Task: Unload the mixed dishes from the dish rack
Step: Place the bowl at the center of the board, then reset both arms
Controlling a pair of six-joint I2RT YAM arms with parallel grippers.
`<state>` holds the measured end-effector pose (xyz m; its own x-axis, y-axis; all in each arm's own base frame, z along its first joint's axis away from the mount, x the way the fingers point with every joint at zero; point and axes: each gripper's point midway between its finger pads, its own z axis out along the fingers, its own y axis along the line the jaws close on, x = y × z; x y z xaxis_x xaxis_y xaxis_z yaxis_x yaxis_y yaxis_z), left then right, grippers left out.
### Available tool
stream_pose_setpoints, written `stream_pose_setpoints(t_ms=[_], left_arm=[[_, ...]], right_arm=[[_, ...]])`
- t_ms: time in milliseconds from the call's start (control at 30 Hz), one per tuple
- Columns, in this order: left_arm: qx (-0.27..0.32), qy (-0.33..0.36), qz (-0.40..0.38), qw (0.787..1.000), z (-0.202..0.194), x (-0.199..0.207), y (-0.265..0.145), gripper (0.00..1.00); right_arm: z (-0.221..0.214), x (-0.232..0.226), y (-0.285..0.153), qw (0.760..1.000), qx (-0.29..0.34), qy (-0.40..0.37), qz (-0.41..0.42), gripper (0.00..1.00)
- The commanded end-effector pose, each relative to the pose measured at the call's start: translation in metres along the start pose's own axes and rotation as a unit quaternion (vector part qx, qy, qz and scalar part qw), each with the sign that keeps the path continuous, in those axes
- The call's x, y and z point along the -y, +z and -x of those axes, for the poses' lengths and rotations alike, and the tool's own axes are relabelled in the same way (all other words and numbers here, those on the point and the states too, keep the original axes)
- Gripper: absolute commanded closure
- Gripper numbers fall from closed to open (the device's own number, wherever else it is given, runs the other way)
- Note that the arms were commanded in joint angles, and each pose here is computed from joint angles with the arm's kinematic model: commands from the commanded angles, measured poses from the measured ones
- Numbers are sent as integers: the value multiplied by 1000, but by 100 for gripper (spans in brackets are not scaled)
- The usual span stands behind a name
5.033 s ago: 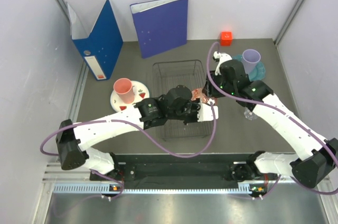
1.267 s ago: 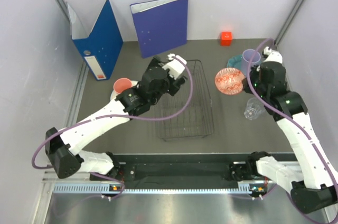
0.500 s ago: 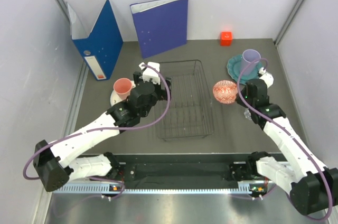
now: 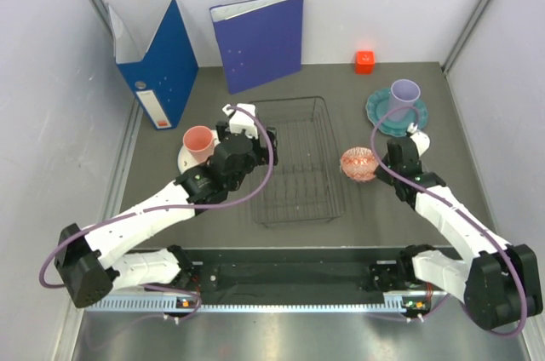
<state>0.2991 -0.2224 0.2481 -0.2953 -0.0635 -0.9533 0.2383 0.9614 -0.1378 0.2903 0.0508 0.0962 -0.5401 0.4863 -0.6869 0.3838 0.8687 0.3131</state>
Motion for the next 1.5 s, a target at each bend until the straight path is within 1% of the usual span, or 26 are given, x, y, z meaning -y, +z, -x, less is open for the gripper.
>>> stream_pose_setpoints(t_ms=[0, 167, 400, 433, 467, 500, 533, 567, 633, 667, 800, 867, 933, 967, 1033, 1067, 1133, 1167, 1233, 1267, 1333, 1367, 1400, 1467], left_arm=[[-19, -20, 0, 1000, -17, 2, 5, 1], [-31, -21, 4, 999, -24, 1, 6, 1], [-41, -18, -9, 999, -30, 5, 4, 1], [-43, -18, -9, 999, -31, 5, 5, 1], [-43, -18, -11, 999, -31, 5, 4, 1], [-44, -18, -11, 999, -31, 5, 4, 1], [-46, -17, -13, 999, -33, 6, 4, 1], [-45, -17, -13, 999, -32, 6, 4, 1], [-45, -17, -12, 999, -33, 5, 4, 1], [-47, -16, -11, 999, -34, 5, 4, 1], [-48, -19, -12, 999, -35, 5, 4, 1], [-50, -20, -8, 998, -36, 3, 3, 1], [-52, -22, 2, 998, -36, 0, 3, 1], [-56, -22, 7, 998, -37, -2, 2, 1], [-58, -22, 14, 998, -37, -4, 1, 1], [-59, -25, 13, 998, -36, -3, 1, 1], [-65, -33, 6, 997, -37, 0, -1, 1], [-65, -44, 4, 997, -35, 1, -2, 1], [-69, -56, -2, 996, -36, 4, -4, 1], [-73, -68, -8, 995, -37, 8, -4, 1], [-79, -80, -9, 994, -39, 10, -4, 1], [-82, -93, -8, 992, -40, 12, -4, 1], [-85, -101, -7, 991, -41, 13, -3, 1], [-96, -114, 5, 989, -46, 13, 0, 1]], right_arm=[[13, -11, 8, 999, 33, 26, 25, 100], [-4, -4, 17, 1000, 13, 22, 17, 100], [-16, -1, 20, 1000, -6, 16, 17, 100], [-16, 0, 18, 1000, -8, 15, 16, 98], [-16, -1, 17, 1000, -7, 15, 19, 96], [-15, -1, 15, 1000, -6, 16, 21, 90], [-10, -4, 11, 1000, 0, 15, 27, 86], [-9, -4, 8, 1000, 0, 15, 26, 75], [4, -8, 0, 999, 17, 17, 31, 64], [5, -6, -3, 999, 15, 15, 25, 58], [21, -12, -17, 999, 27, 16, 30, 50], [41, -20, -31, 998, 52, 20, 43, 47], [66, -30, -52, 994, 85, 27, 65, 44], [75, -34, -61, 992, 100, 30, 76, 40], [103, -45, -90, 984, 141, 34, 108, 36], [110, -51, -101, 980, 153, 31, 124, 32], [127, -64, -128, 968, 184, 17, 171, 29], [129, -70, -137, 963, 192, 8, 189, 26], [134, -82, -156, 950, 213, -15, 228, 24], [129, -92, -165, 943, 215, -29, 252, 22], [129, -94, -172, 936, 239, -44, 253, 21], [117, -106, -178, 932, 233, -60, 272, 20], [116, -103, -174, 934, 242, -70, 251, 19], [103, -118, -177, 932, 231, -92, 265, 18]])
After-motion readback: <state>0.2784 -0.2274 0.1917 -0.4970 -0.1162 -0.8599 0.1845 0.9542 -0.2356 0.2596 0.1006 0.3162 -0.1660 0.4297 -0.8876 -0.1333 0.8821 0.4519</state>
